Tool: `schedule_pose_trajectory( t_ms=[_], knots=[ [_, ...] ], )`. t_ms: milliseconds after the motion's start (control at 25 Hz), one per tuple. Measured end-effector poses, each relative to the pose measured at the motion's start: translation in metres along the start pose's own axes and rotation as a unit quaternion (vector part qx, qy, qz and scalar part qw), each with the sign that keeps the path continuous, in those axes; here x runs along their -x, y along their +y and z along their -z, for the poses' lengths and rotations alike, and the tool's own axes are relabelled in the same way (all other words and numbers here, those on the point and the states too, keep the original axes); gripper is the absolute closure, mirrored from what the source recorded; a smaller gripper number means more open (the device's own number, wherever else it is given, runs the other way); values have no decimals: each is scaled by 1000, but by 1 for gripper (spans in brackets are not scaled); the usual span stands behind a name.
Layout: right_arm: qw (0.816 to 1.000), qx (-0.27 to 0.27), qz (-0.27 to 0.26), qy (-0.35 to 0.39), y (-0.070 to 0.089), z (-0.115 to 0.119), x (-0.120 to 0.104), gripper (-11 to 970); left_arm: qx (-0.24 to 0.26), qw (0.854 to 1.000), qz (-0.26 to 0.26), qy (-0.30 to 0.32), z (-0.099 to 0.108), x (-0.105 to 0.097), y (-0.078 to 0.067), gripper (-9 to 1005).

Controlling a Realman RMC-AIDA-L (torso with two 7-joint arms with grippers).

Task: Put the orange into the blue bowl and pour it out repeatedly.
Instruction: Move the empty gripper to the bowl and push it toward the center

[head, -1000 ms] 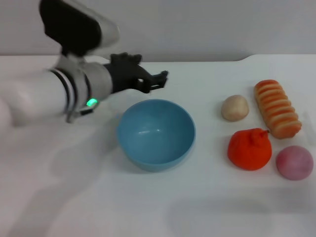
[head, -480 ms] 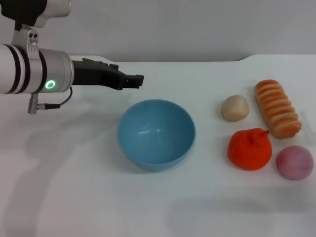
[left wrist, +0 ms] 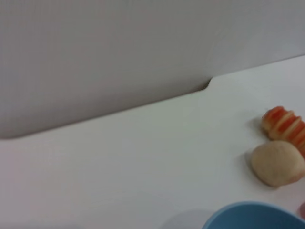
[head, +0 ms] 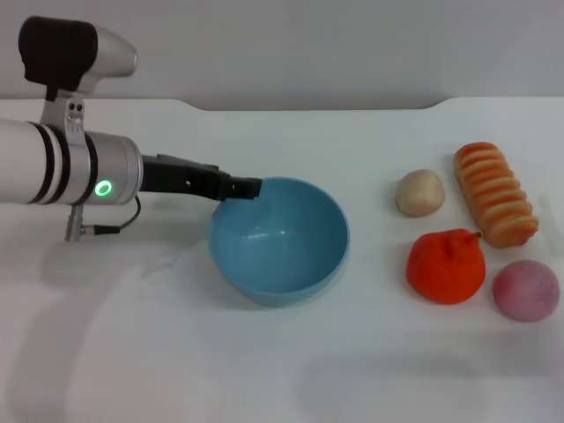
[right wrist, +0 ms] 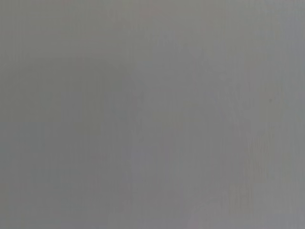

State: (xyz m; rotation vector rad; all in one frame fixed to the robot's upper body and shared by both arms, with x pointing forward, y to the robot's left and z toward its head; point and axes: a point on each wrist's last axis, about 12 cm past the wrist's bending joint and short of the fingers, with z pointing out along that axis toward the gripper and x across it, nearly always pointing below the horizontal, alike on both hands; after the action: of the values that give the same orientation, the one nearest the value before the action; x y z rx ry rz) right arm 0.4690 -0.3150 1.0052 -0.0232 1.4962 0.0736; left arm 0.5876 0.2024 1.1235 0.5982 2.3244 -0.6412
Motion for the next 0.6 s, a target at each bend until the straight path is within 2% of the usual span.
schedule_pose_trajectory(
  t_ms=[160, 600],
  knots=[
    [1000, -1, 1, 1, -1, 1, 0, 263, 0, 1000, 14, 4, -7, -8, 4, 351],
    [1000, -5, 4, 2, -3, 1, 0, 263, -6, 1000, 6, 20, -18, -20, 1, 377]
  ],
)
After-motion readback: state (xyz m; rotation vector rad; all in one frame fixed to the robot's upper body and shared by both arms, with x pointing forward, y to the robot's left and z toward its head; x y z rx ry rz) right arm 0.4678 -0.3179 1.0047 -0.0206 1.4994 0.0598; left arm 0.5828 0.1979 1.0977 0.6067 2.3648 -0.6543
